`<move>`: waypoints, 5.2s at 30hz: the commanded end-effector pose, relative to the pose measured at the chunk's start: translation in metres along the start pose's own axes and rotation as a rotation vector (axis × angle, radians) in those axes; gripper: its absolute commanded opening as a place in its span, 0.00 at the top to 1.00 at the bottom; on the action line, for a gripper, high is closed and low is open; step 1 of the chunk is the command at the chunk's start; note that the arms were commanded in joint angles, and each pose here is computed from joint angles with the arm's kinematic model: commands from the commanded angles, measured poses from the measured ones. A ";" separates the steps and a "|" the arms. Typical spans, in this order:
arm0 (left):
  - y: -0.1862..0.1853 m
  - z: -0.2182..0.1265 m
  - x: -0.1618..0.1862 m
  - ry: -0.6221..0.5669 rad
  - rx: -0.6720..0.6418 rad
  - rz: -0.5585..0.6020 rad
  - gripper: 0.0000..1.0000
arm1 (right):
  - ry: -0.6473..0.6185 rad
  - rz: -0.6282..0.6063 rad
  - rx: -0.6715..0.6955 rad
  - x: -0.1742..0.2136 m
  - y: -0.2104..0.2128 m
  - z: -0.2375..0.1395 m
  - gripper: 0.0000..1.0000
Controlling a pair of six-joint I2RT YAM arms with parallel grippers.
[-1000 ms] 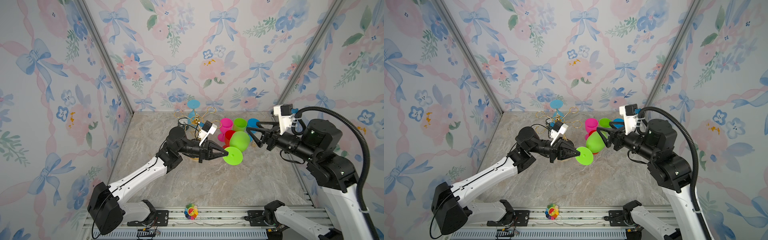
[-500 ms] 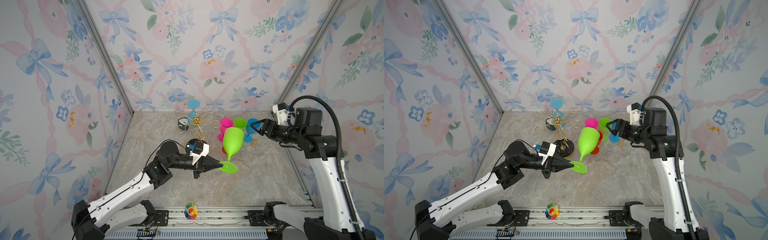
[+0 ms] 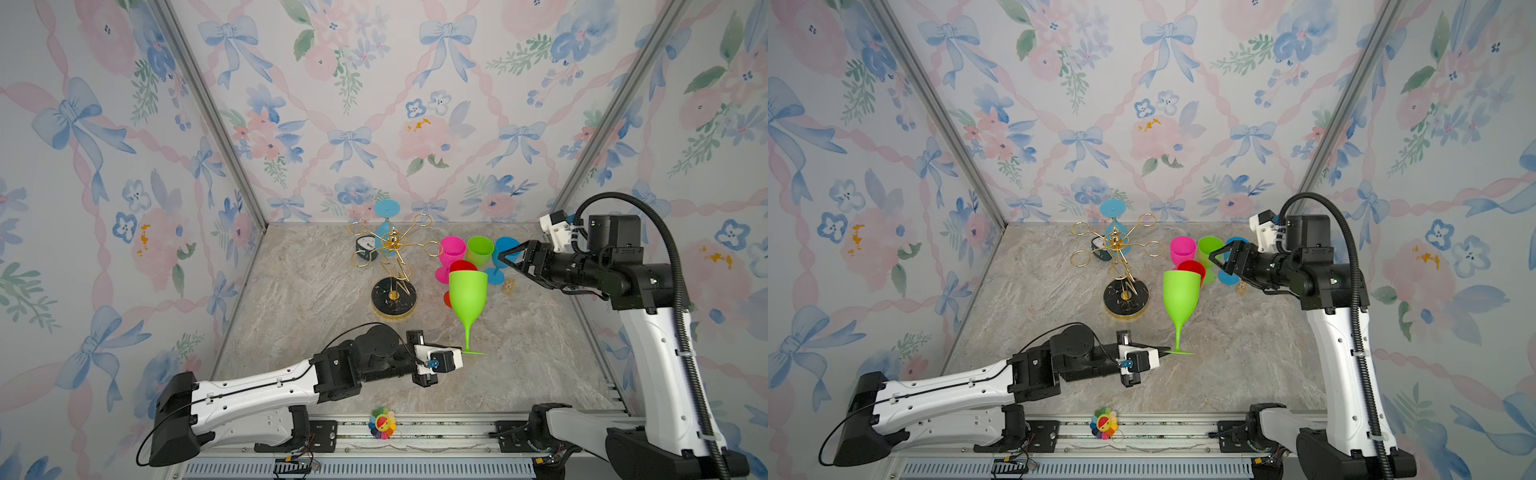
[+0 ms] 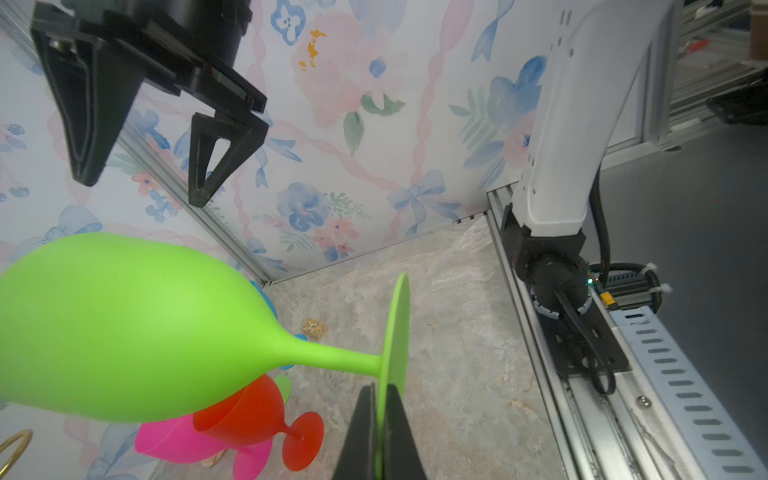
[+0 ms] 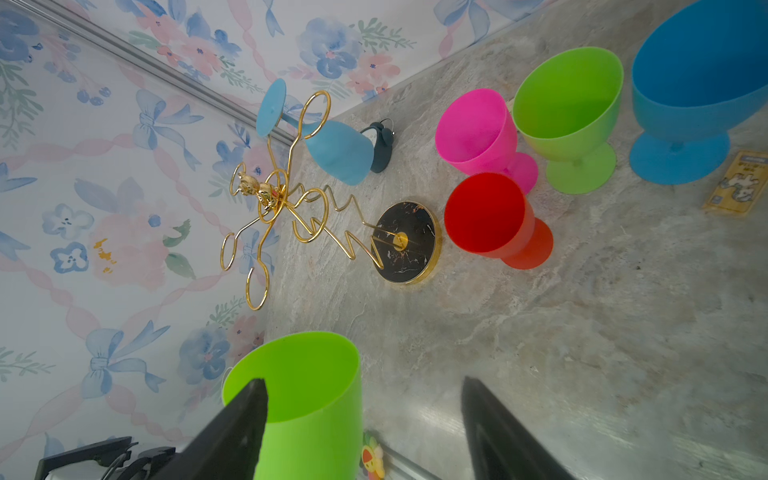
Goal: Take the wine glass off the wine glass rack
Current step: 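Open the right gripper and carry the green glass toward the robot with the left gripper, then grasp the green glass bowl with the right gripper while the left holds the base, then open the left gripper off the green base while the right carries it away, then lower the green glass upright beside the other glasses with the right gripper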
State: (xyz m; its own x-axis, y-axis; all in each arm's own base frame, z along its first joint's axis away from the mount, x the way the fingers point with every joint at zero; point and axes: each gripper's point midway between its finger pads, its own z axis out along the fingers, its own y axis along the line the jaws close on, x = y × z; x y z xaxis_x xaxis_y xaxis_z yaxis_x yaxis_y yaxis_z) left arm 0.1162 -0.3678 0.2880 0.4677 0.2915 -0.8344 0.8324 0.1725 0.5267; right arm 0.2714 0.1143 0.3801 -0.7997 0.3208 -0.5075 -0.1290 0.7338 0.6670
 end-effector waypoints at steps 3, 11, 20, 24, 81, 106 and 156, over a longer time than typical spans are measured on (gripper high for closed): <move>-0.001 0.000 0.040 0.128 -0.163 0.283 1.00 | 0.059 0.035 0.020 0.009 0.000 0.003 0.27; -0.018 0.010 0.071 0.257 -0.194 0.468 1.00 | 0.204 -0.044 0.077 0.032 0.005 0.029 0.31; -0.025 0.007 0.105 0.389 -0.231 0.669 1.00 | 0.380 -0.196 0.201 0.059 -0.002 0.048 0.47; -0.025 0.005 0.119 0.451 -0.262 0.731 1.00 | 0.432 -0.251 0.229 0.070 -0.004 0.052 0.53; -0.007 0.004 0.135 0.624 -0.418 0.909 0.31 | 0.470 -0.251 0.191 0.088 -0.011 0.093 0.98; -0.031 0.009 0.103 0.419 -0.151 0.092 0.02 | 0.247 -0.341 0.564 0.051 -0.087 0.054 1.00; 0.055 -0.079 0.137 0.308 -0.345 -0.616 0.02 | 0.065 -0.141 0.790 -0.035 -0.211 0.123 1.00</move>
State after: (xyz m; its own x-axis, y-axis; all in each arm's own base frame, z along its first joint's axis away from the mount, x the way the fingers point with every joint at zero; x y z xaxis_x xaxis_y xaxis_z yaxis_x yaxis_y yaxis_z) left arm 0.2059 -0.2463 0.2207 -0.1788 0.2856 -0.9415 0.7465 0.6627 0.0593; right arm 0.3879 0.0207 0.1848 -0.8517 0.1787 -0.4926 0.2122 0.9772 -0.0124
